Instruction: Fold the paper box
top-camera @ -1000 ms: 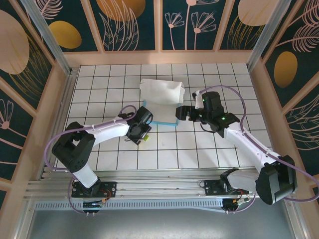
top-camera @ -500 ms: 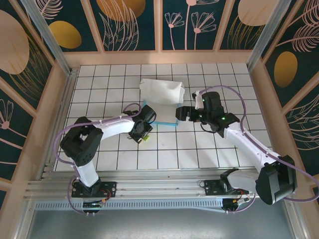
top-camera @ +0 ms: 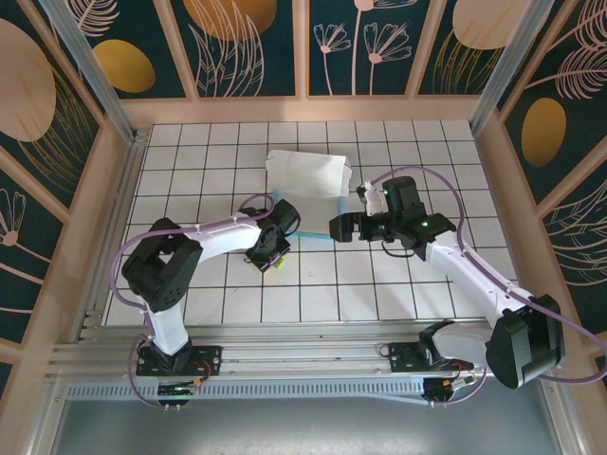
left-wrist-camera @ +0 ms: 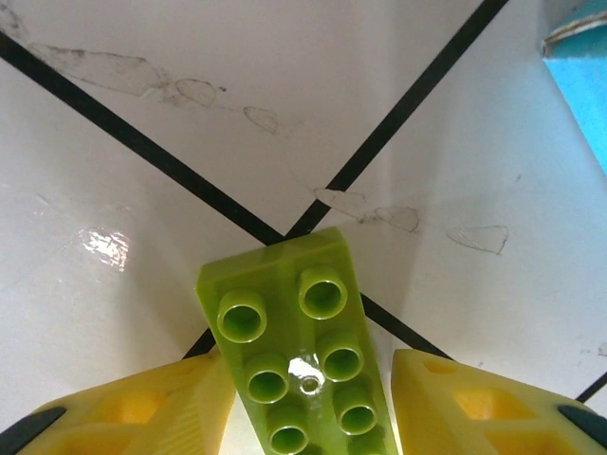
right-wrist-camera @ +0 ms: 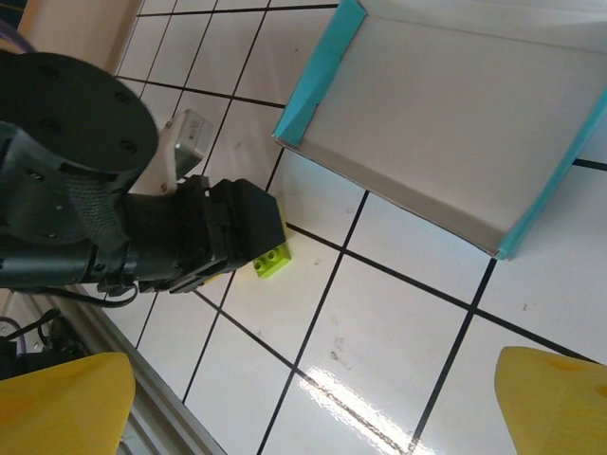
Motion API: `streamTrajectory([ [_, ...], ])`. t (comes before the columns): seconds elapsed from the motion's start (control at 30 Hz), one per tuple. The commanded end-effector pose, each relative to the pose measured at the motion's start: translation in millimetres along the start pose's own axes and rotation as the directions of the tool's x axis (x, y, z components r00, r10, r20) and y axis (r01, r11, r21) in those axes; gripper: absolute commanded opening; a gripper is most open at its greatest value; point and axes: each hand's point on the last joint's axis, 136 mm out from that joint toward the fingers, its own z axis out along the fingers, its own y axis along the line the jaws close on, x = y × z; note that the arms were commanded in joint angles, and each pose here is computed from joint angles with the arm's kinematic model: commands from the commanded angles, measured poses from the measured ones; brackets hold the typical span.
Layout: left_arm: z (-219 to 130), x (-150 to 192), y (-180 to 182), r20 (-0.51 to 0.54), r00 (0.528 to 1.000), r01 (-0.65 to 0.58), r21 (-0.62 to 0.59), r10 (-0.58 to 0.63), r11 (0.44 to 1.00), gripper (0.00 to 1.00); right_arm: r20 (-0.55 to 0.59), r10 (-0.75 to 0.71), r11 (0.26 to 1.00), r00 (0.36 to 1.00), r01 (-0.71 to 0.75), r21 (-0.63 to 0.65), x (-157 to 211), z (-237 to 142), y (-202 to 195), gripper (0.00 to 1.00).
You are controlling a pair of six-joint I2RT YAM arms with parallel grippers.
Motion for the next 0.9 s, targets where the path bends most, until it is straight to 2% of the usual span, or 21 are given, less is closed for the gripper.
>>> streamTrajectory([
  [0.0, 22, -1, 40, -0.001, 0.996, -0.083, -0.185, 0.084, 0.979, 0.5, -0.002, -0.012, 0.999, 1.0, 0.012, -0.035, -3, -5, 9, 0.99],
  [0.1, 24, -2, 42, -0.001, 0.994, -0.109, -0.201, 0.111, 0.974, 0.48, -0.013, -0.015, 1.0, 1.0, 0.015, -0.027, -1, -5, 8, 0.99],
  [0.2, 25, -2, 43, -0.003, 0.992, -0.125, -0.2, 0.127, 0.972, 0.32, -0.015, -0.014, 1.0, 1.0, 0.013, -0.021, -1, -6, 7, 0.99],
  [0.27, 24, -3, 43, -0.002, 0.991, -0.135, -0.199, 0.137, 0.971, 0.26, -0.014, -0.011, 1.0, 1.0, 0.01, -0.019, -1, -6, 7, 0.99],
  [0.37, 21, -5, 41, 0.006, 0.989, -0.142, -0.191, 0.146, 0.971, 0.25, -0.008, -0.012, 1.0, 1.0, 0.012, -0.01, -2, -7, 6, 0.99],
  [0.57, 4, -11, 26, 0.039, 0.982, -0.178, -0.129, 0.184, 0.976, 0.13, 0.01, -0.01, 1.0, 1.0, 0.009, 0.024, -7, -8, 2, 0.99],
  [0.73, -28, -30, 2, 0.15, 0.955, -0.254, -0.034, 0.256, 0.967, 0.12, 0.037, -0.013, 0.998, 0.999, 0.011, 0.058, -15, -11, -2, 0.99],
  [0.87, -69, -50, -24, 0.284, 0.904, -0.345, 0.042, 0.319, 0.938, 0.13, 0.058, -0.014, 0.997, 0.998, 0.01, 0.077, -20, -14, -3, 0.99],
])
